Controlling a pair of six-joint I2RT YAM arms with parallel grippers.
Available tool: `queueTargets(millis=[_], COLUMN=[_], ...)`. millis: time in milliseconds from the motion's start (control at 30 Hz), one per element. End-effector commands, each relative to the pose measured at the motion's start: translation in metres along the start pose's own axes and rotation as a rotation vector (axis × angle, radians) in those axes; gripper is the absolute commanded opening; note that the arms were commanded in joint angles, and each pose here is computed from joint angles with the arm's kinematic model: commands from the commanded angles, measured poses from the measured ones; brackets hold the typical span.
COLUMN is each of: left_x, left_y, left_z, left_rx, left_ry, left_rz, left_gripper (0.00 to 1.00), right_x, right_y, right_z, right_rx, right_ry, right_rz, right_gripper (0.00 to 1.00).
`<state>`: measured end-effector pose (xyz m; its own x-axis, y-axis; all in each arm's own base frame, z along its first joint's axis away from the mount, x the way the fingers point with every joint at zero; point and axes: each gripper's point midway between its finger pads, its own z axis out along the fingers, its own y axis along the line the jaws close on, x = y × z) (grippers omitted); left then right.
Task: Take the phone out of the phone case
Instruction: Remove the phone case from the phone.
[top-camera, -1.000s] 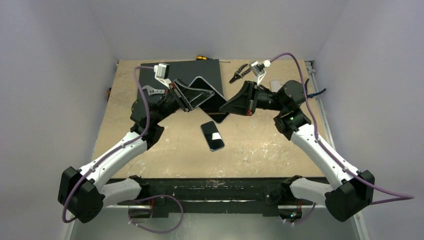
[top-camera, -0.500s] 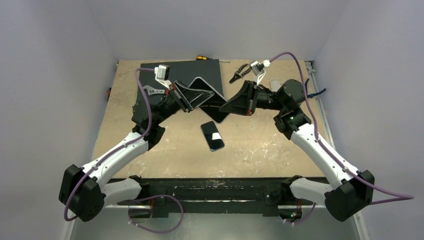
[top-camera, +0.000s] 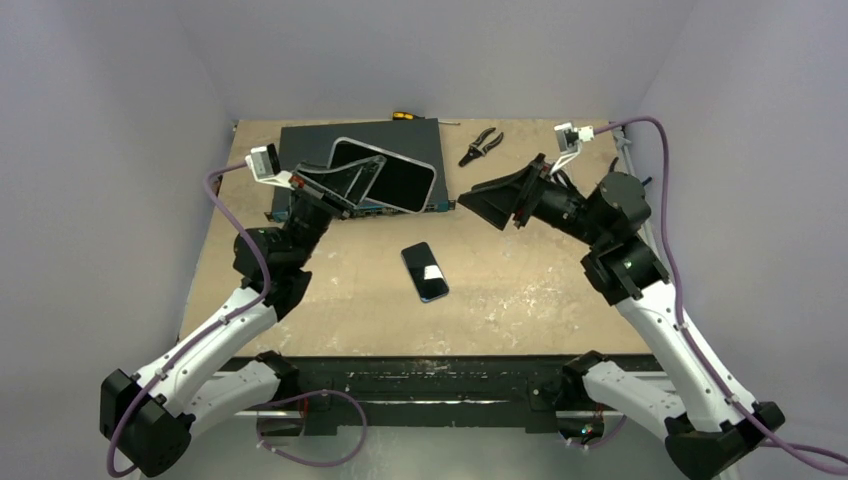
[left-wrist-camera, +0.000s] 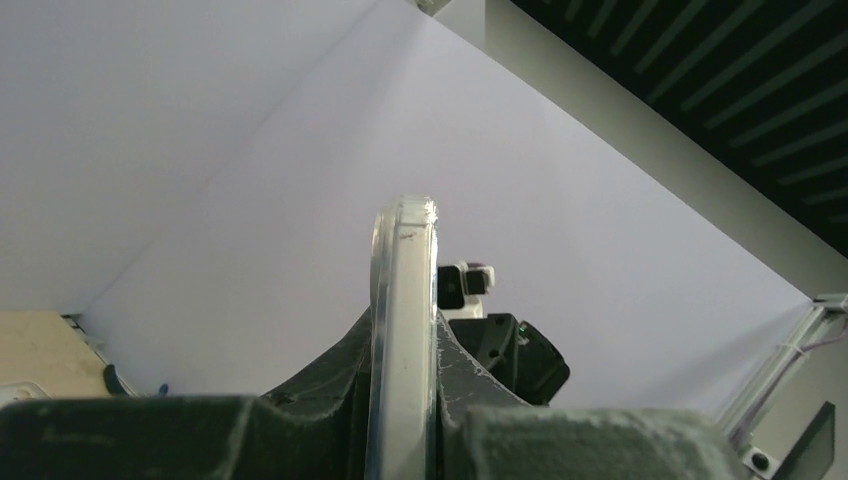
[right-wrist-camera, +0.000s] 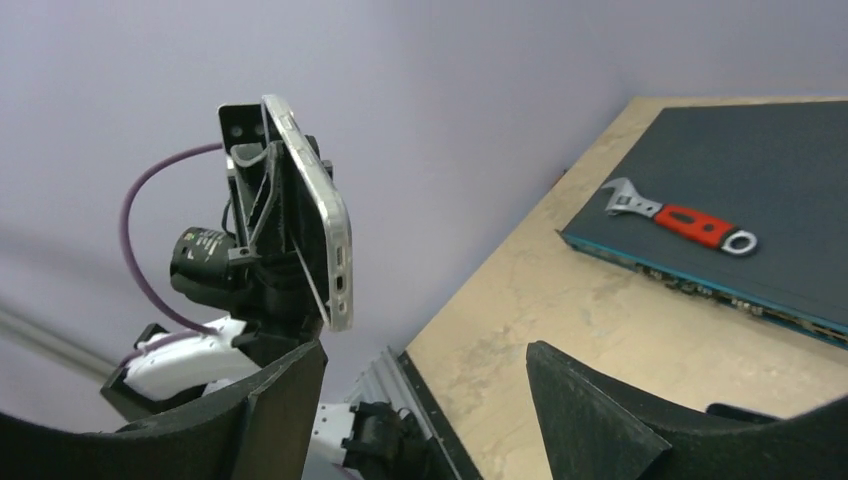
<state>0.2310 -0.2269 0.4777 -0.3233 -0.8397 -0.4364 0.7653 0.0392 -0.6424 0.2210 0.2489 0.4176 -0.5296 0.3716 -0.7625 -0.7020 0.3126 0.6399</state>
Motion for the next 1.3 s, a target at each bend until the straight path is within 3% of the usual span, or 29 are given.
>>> queueTargets(millis=[0,167,367,567,700,967,1267], left_x=[-0.040,-0.039,-0.031,-0.029,-0.028,-0.027,-0.026], left_y=[-0.023,-0.010,0.005,0.008,0.009,0.013,0.011], left_z=[0.010,0.012,0.014,0.014,0.015,0.013,0.014], left_rx=[0.021,-0.059,-0.150,-0.162,-0.161,-0.175,-0.166], left_ry=[-0.166,-0.181,-0.184,-0.182,-0.178,-0.178,-0.179], left_rz=[0.086,0.101,0.104,0.111,0.121,0.131,0.136], left_gripper=[0.00,0.00,0.00,0.00,0.00,0.00,0.00], right_x=[-0.018,-0.031,-0.027,-0.025,-0.023,-0.031,-0.016], right_y=[-0.024,-0.016,-0.027,-0.031,-0.033,-0.021,-0.025], right_z=[-0.009,0.002,0.029,0.042,0.042,0.037,0.049], right_rx=[0.161,0.203,0.261,0.250,0.247,0.217,0.208], right_ry=[-0.144,-0.207,-0.195,-0.179,-0.188,-0.224,-0.161], right_rz=[-0.016,-0.021,-0.006,0.012,0.023,0.021,0.038], right_gripper=[0.77,0.76,0.64,0.59,0.58,0.65,0.57])
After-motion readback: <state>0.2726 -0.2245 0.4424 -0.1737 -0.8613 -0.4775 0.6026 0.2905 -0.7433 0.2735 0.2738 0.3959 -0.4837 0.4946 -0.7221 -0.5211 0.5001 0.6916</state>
